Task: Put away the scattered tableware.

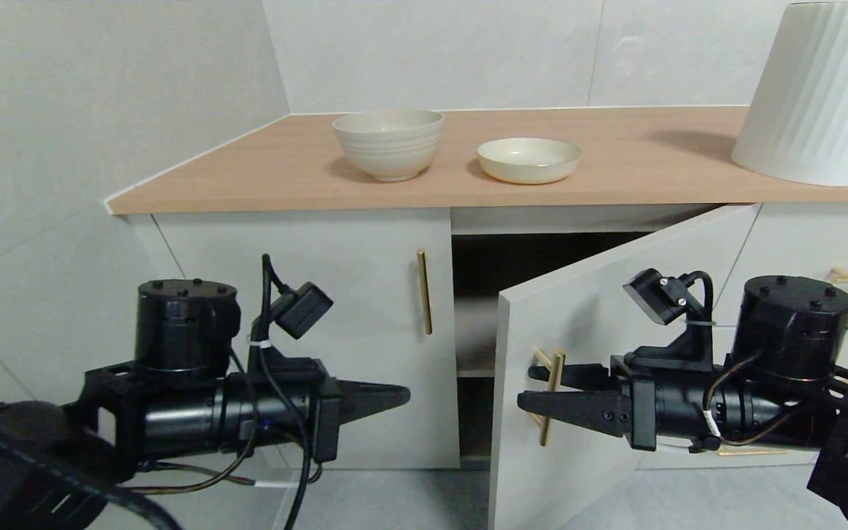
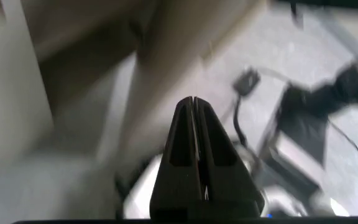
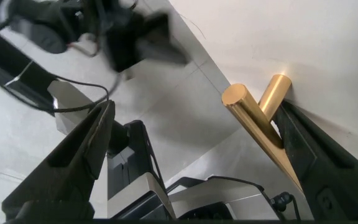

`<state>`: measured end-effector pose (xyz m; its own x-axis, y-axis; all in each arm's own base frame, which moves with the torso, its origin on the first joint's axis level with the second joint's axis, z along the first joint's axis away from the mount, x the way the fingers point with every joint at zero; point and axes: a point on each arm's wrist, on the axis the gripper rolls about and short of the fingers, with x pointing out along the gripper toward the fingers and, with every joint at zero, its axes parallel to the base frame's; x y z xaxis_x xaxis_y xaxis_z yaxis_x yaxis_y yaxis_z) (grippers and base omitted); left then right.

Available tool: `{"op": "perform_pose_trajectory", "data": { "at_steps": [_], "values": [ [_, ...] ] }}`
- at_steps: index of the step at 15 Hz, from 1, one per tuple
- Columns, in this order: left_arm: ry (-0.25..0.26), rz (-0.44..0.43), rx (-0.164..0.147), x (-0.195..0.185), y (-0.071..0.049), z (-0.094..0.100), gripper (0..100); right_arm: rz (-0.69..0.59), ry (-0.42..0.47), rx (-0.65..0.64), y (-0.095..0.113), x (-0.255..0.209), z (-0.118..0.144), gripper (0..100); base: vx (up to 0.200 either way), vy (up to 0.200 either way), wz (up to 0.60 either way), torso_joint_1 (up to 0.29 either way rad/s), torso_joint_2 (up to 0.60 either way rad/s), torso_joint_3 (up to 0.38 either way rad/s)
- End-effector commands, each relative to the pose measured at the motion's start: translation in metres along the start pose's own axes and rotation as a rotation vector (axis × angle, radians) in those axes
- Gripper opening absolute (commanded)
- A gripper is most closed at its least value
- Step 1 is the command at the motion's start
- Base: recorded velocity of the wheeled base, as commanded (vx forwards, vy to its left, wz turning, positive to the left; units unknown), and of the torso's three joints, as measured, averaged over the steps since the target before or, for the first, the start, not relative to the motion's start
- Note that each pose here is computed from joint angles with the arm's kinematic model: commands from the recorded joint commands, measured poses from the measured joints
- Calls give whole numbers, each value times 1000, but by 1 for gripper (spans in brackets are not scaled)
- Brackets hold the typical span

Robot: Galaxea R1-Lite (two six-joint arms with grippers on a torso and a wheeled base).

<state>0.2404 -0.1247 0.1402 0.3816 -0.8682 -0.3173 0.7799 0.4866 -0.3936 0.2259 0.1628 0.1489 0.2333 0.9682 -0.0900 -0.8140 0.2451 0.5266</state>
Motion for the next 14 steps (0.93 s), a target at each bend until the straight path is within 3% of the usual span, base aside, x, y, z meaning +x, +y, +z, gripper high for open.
{"op": "perform_pose_trajectory", "data": {
  "at_steps": [1, 3, 5, 6, 8, 14],
  "values": [
    [-11, -39, -25, 49, 17, -6, 0, 1, 1, 1, 0, 0, 0, 100, 0, 0, 0, 0, 0, 0],
    [-36, -65, -24, 72, 18, -16, 0, 1, -3, -3, 3, -2, 0, 100, 0, 0, 0, 0, 0, 0],
    [-95, -57, 15, 93, 30, -26, 0, -2, -1, -2, 3, -4, -1, 100, 0, 0, 0, 0, 0, 0],
    [-153, -66, 52, 102, 37, -30, 0, -4, 3, 3, 3, -5, -3, 100, 0, 0, 0, 0, 0, 0],
    [-185, -77, 74, 109, 40, -30, 0, -3, -2, -2, 3, -4, -2, 100, 0, 0, 0, 0, 0, 0],
    [-232, -92, 115, 137, 26, -21, 0, -8, -5, -2, 0, -4, -4, 100, 0, 0, 0, 0, 0, 0]
  ]
}}
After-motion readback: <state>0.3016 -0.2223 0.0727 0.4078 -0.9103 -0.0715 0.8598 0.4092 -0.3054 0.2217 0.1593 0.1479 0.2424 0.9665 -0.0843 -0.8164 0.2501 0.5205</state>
